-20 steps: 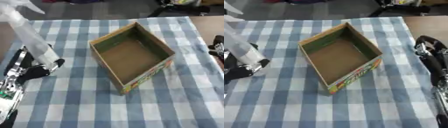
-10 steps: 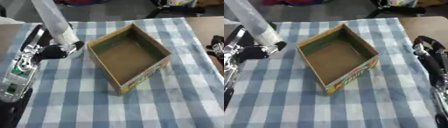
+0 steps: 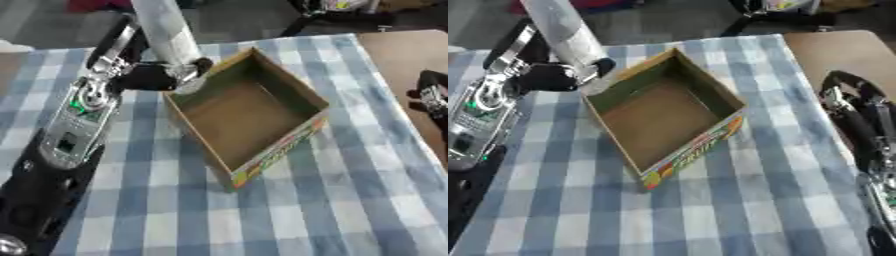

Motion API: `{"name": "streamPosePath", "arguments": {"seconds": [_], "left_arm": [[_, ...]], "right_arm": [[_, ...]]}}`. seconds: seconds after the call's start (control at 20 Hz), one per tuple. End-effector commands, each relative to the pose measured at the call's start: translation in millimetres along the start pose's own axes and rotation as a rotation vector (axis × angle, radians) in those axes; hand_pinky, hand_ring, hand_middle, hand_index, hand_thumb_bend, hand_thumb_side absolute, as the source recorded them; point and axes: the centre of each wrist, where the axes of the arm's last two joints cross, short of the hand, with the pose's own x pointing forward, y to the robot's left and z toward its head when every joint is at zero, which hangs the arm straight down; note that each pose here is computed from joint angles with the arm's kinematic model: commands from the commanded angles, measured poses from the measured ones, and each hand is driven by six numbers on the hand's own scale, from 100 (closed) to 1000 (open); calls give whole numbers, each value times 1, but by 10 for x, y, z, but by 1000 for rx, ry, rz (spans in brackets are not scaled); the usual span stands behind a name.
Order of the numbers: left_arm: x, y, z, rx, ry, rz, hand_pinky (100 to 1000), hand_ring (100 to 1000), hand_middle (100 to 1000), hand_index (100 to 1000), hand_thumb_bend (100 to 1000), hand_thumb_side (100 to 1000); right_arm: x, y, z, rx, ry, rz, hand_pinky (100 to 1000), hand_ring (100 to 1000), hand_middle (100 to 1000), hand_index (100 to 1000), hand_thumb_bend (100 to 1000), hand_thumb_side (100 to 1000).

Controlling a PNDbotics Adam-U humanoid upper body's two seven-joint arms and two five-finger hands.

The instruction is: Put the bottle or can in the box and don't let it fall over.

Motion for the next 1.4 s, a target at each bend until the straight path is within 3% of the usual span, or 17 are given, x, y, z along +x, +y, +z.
{"name": "streamPosePath", "arguments": {"seconds": [0.05, 0.6, 0.7, 0.8, 0.85, 1.05, 1.4], "left_arm": [[86, -52, -133, -8, -36, -26, 866, 565, 666, 383, 493, 100], [-103, -323, -381, 14, -11, -46, 867, 561, 665, 414, 488, 100], [-132, -353, -388, 12, -15, -41, 874, 572, 689, 580, 649, 135], [-154, -367, -386, 0, -25, -52, 879, 584, 706, 722, 856, 305], [-167, -368, -382, -5, -28, -63, 880, 588, 711, 765, 900, 318], [-241, -358, -357, -21, -13, -113, 880, 594, 715, 816, 966, 349], [-332, -347, -305, -39, 16, -133, 879, 591, 709, 797, 943, 345]], "right_arm": [[128, 4, -51, 13, -46, -5, 765, 765, 898, 790, 163, 525], [172, 69, -78, 35, -60, -23, 765, 765, 898, 790, 162, 528], [174, 70, -78, 36, -60, -24, 765, 765, 899, 790, 162, 528], [175, 71, -78, 36, -61, -25, 765, 765, 899, 790, 162, 528], [175, 72, -78, 37, -61, -26, 765, 765, 899, 790, 162, 528], [169, 70, -72, 37, -58, -26, 765, 765, 899, 790, 160, 529], [156, 57, -61, 33, -53, -24, 766, 765, 899, 790, 159, 529]]}}
